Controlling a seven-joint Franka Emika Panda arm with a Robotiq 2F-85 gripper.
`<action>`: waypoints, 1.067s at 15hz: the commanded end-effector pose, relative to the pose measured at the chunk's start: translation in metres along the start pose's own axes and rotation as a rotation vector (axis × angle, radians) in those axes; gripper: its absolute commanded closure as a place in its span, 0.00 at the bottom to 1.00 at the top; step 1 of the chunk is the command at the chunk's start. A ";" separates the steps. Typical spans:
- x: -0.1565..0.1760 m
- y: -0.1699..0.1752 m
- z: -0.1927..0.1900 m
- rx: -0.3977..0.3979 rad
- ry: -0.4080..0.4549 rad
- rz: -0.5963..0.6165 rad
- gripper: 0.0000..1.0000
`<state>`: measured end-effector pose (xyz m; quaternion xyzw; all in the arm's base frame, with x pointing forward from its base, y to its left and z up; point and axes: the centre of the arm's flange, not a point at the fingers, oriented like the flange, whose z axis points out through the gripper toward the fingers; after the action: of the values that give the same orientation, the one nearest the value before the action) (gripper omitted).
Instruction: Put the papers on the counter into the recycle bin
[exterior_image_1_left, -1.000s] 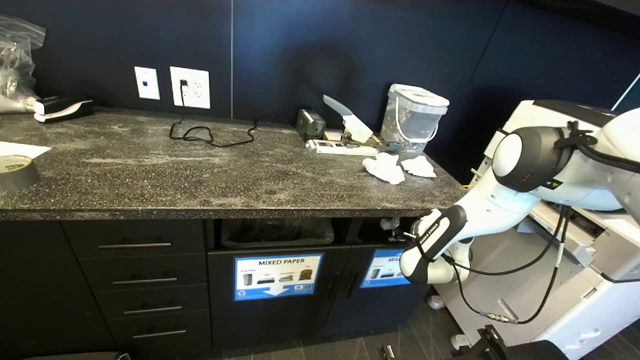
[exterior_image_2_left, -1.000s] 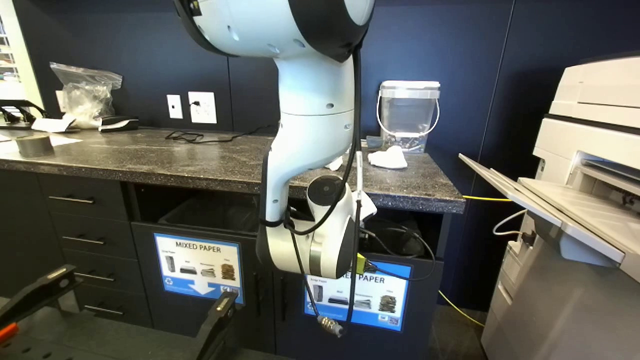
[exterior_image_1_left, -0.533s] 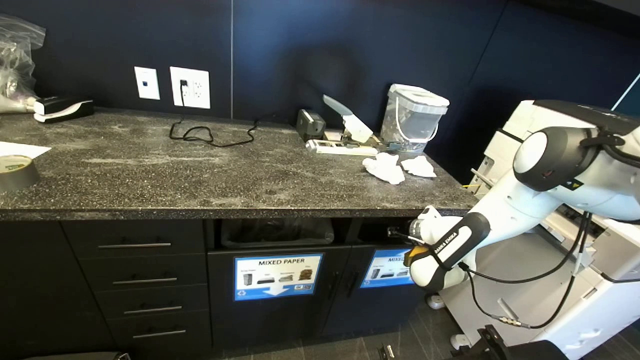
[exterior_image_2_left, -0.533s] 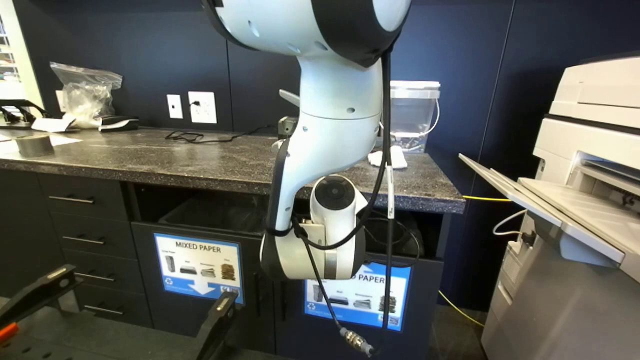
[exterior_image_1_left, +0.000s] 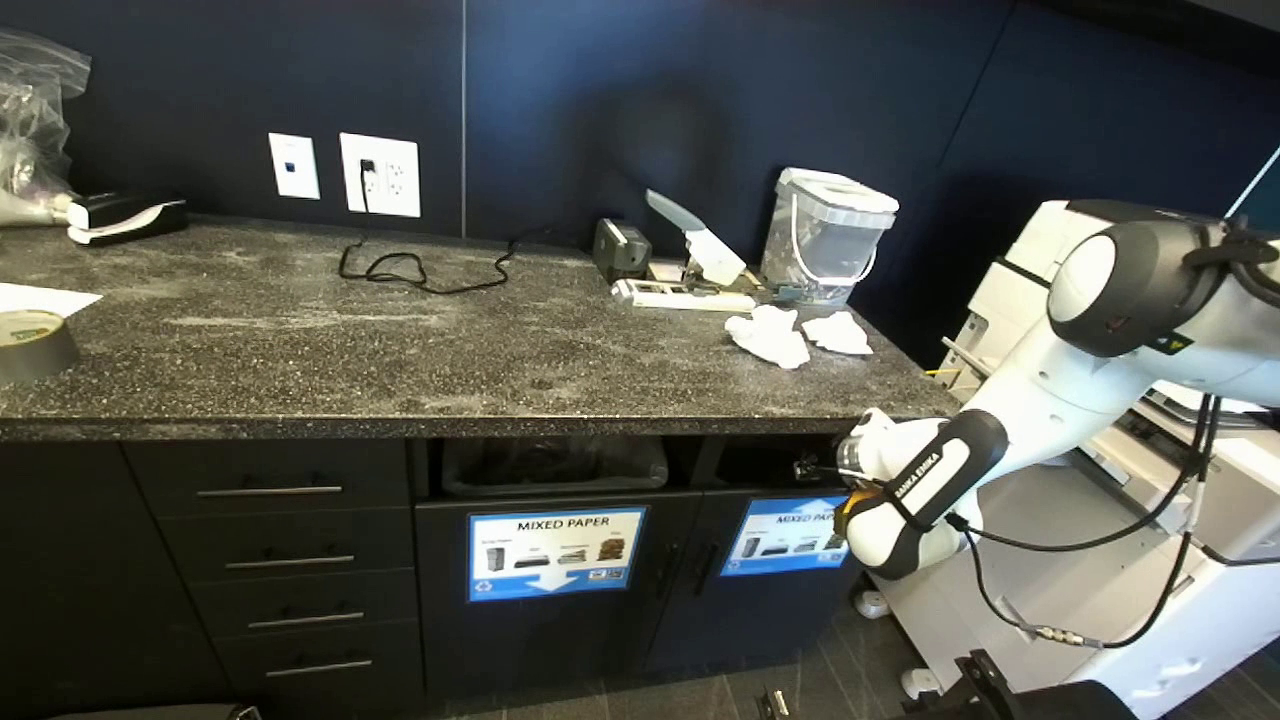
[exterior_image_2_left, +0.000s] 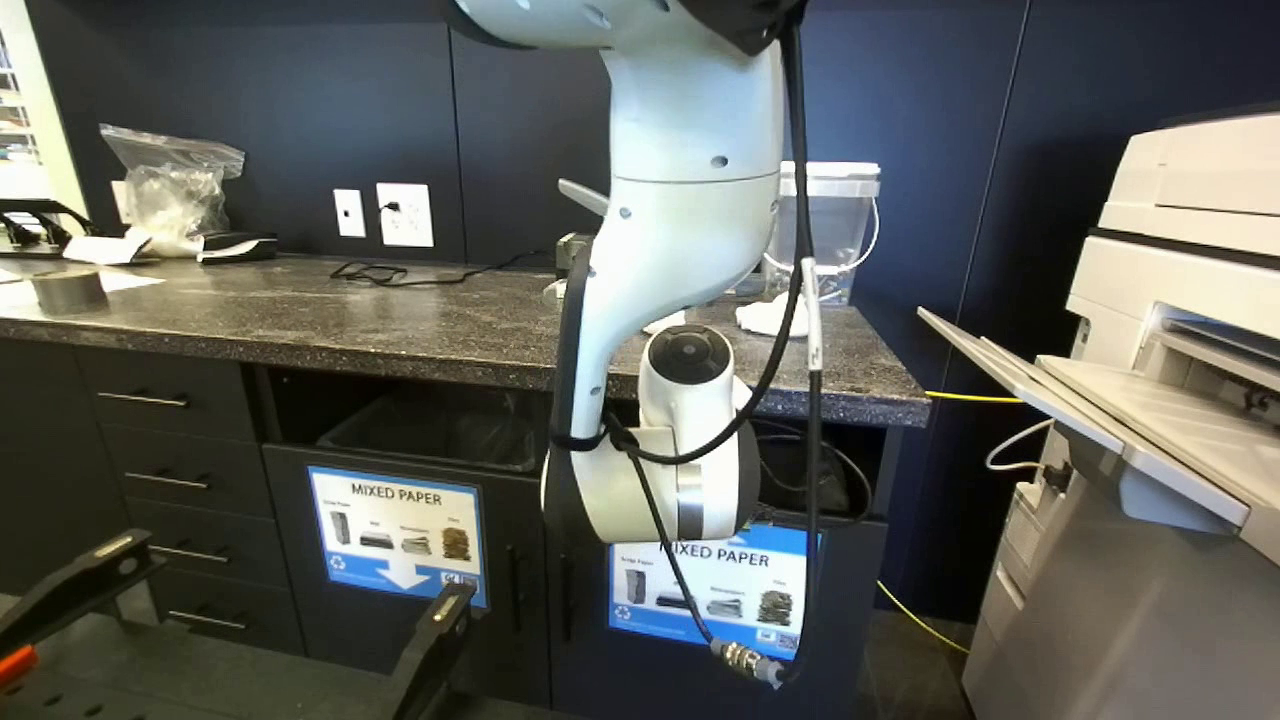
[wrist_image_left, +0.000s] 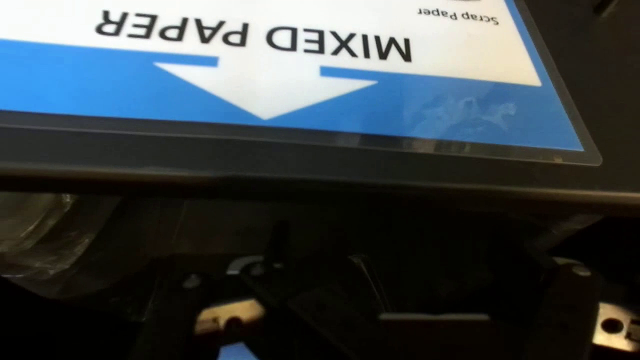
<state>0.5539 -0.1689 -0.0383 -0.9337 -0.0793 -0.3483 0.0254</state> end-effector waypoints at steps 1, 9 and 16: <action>0.014 -0.005 -0.040 -0.009 -0.077 -0.062 0.00; 0.037 -0.019 -0.102 0.069 -0.421 -0.282 0.00; 0.092 -0.031 -0.174 -0.011 -0.579 -0.456 0.00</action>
<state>0.5075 -0.1409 0.0937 -0.9600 -0.2648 -0.0696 -0.0592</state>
